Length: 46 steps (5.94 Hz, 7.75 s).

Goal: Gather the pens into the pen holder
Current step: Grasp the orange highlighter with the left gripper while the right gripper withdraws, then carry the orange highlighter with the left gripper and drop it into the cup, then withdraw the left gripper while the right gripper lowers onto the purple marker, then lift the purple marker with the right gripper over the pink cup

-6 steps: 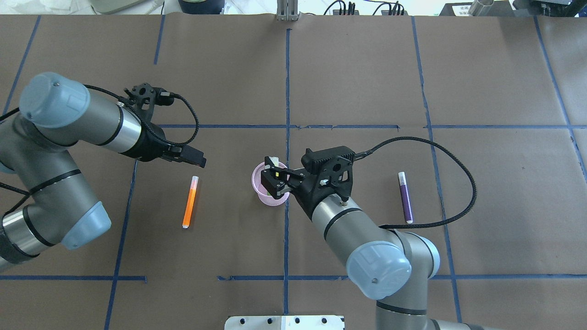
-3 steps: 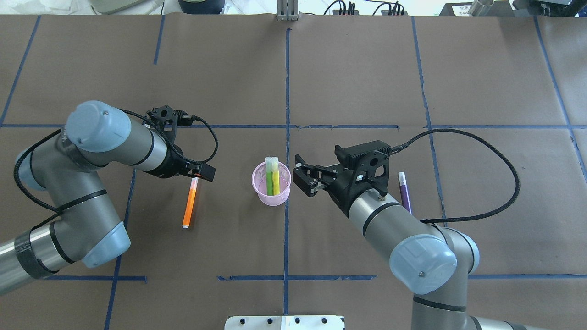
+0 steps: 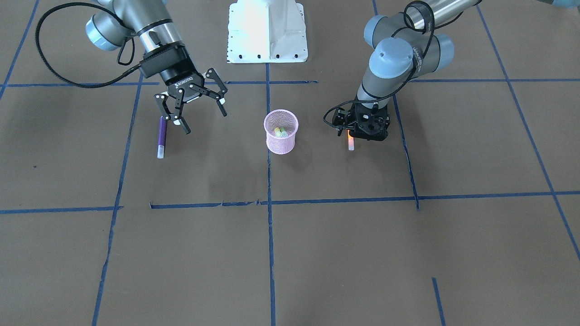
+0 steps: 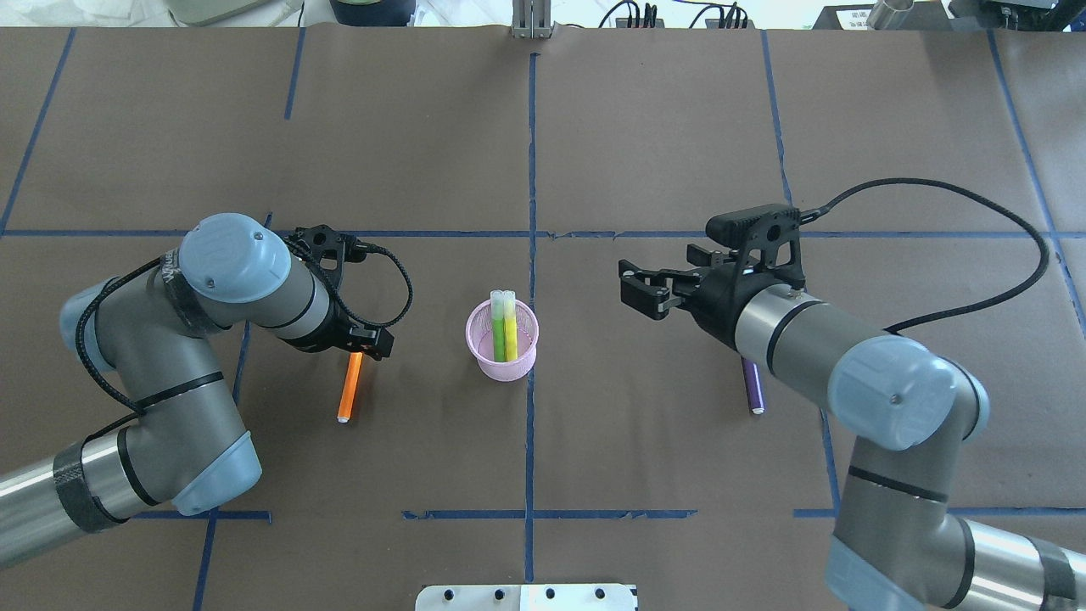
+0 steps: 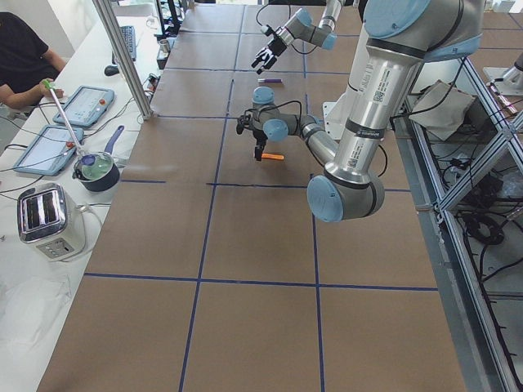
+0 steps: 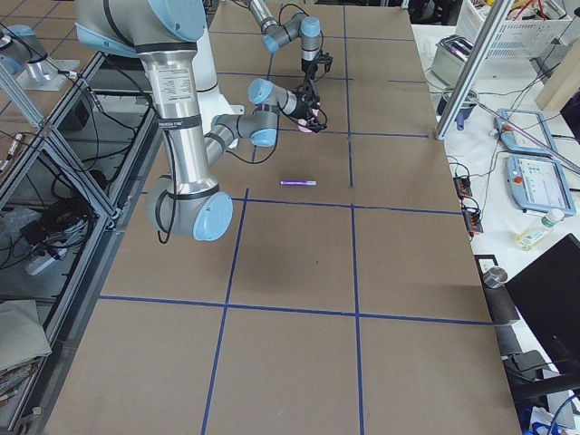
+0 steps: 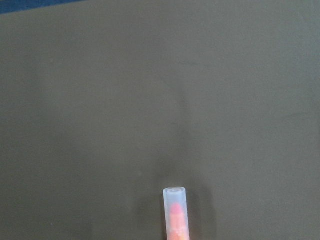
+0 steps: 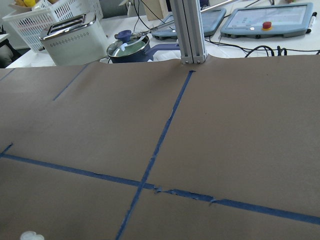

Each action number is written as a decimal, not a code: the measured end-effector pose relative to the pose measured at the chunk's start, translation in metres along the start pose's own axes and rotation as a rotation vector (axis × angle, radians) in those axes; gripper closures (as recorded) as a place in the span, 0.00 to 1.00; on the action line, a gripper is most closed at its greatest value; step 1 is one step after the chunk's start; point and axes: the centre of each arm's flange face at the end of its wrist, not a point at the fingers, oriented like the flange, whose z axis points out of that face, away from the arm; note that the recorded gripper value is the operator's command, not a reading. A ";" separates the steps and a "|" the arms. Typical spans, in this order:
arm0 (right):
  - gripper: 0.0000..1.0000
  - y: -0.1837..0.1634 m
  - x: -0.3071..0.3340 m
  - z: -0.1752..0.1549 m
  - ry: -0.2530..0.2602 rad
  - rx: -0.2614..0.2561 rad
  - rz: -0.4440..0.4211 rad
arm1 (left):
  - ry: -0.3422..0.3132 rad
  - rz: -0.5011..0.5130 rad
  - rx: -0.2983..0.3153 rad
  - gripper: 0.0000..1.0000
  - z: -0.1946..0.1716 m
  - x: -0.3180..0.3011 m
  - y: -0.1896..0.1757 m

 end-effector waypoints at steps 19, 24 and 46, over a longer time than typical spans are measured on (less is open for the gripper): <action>0.02 -0.088 0.179 -0.056 0.067 -0.498 0.227 | 0.325 -0.082 0.896 0.80 -0.065 0.145 0.065; 0.02 -0.078 0.194 -0.047 0.096 -0.527 0.246 | 0.412 -0.051 0.911 0.11 -0.096 0.137 0.068; 1.00 -0.001 0.022 0.028 0.300 -0.590 0.120 | -0.002 0.154 0.356 0.00 -0.122 -0.073 0.024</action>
